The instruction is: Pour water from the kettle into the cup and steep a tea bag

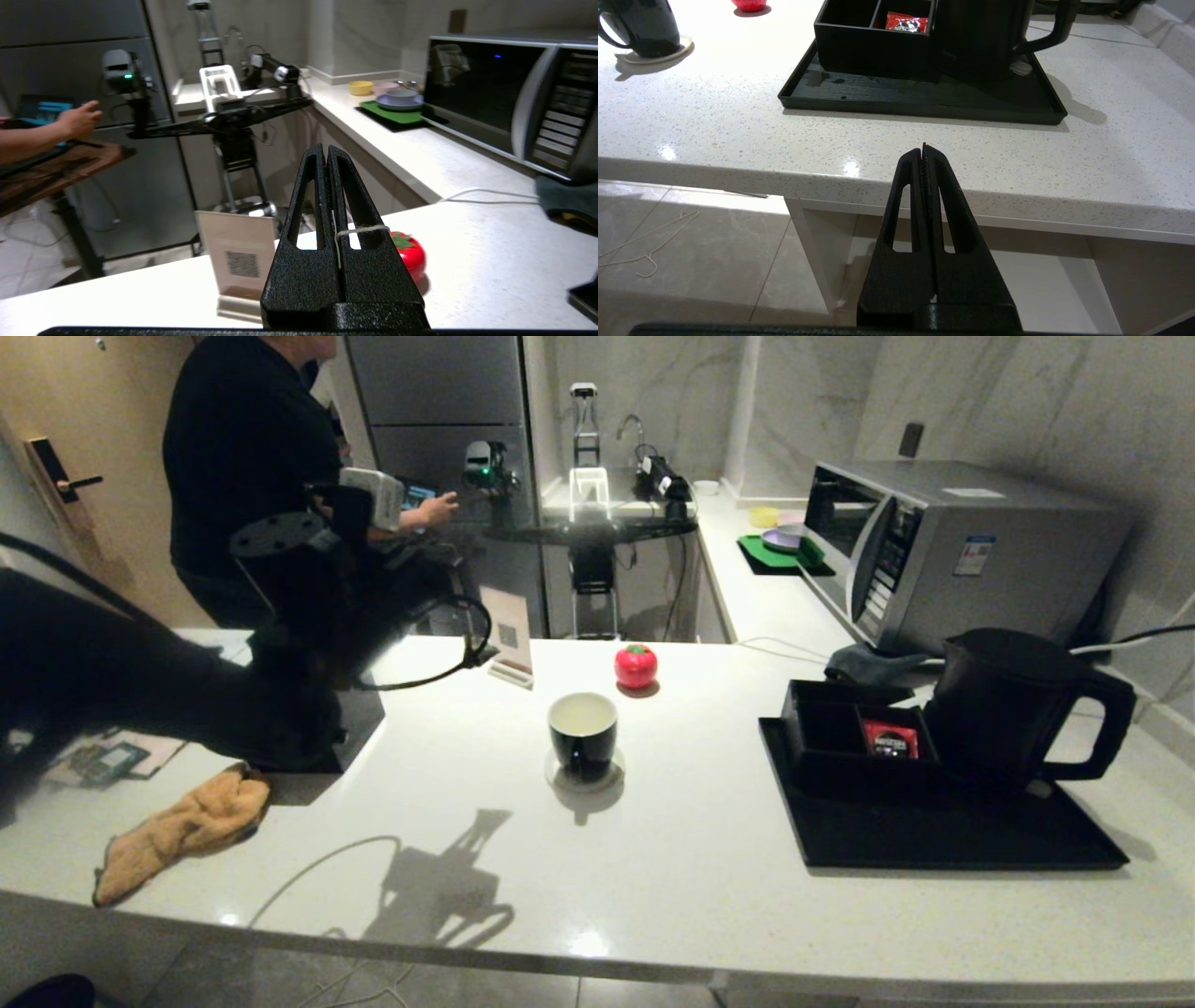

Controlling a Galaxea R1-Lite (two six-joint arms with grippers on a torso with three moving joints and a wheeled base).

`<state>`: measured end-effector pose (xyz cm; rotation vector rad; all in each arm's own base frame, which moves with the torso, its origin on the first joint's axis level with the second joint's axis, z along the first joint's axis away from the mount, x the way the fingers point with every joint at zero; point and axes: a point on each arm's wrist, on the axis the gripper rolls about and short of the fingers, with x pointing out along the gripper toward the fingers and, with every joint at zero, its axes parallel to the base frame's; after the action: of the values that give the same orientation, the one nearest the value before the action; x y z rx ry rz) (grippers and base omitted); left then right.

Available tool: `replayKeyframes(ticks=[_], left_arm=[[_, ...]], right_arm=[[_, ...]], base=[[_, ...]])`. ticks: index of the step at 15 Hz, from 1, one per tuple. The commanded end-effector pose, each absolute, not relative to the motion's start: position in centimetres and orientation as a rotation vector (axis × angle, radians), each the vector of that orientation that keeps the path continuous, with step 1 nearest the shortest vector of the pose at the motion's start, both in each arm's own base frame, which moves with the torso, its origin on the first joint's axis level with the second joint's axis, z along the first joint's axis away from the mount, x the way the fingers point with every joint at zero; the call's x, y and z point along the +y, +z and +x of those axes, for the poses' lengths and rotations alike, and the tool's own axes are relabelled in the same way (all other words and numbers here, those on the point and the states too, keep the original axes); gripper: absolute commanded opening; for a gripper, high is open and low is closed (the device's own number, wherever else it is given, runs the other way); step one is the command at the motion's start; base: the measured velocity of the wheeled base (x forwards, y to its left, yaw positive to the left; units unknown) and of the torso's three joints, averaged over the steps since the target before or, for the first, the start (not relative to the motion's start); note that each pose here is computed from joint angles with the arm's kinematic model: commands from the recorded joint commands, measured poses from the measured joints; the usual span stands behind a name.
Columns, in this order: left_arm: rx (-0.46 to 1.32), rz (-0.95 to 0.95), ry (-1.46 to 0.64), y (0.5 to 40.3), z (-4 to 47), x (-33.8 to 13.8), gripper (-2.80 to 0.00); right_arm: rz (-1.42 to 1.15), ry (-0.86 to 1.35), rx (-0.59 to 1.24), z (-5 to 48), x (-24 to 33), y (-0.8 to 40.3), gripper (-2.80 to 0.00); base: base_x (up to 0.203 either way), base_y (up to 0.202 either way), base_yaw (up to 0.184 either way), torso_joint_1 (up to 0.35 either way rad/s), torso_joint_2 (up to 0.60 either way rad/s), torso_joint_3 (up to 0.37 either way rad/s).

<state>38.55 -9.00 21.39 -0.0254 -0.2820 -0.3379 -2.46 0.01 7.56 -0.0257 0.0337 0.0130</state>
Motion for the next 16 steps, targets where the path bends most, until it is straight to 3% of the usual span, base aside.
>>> replayKeyframes(ticks=[1,16], left_arm=[[-0.300,-0.024,-0.324,22.0,38.2,-8.3,-2.80],[-0.336,0.008,-0.136,23.4,38.2,-0.6,-2.80]], right_arm=[[-0.026,0.014,0.035,-2.5,0.0,7.6,-2.80],[-0.026,0.013,0.035,-2.5,0.0,7.6,-2.80]], base=[[0.000,0.000,0.000,0.000,0.00,0.000],[0.000,0.000,0.000,0.000,0.00,0.000]])
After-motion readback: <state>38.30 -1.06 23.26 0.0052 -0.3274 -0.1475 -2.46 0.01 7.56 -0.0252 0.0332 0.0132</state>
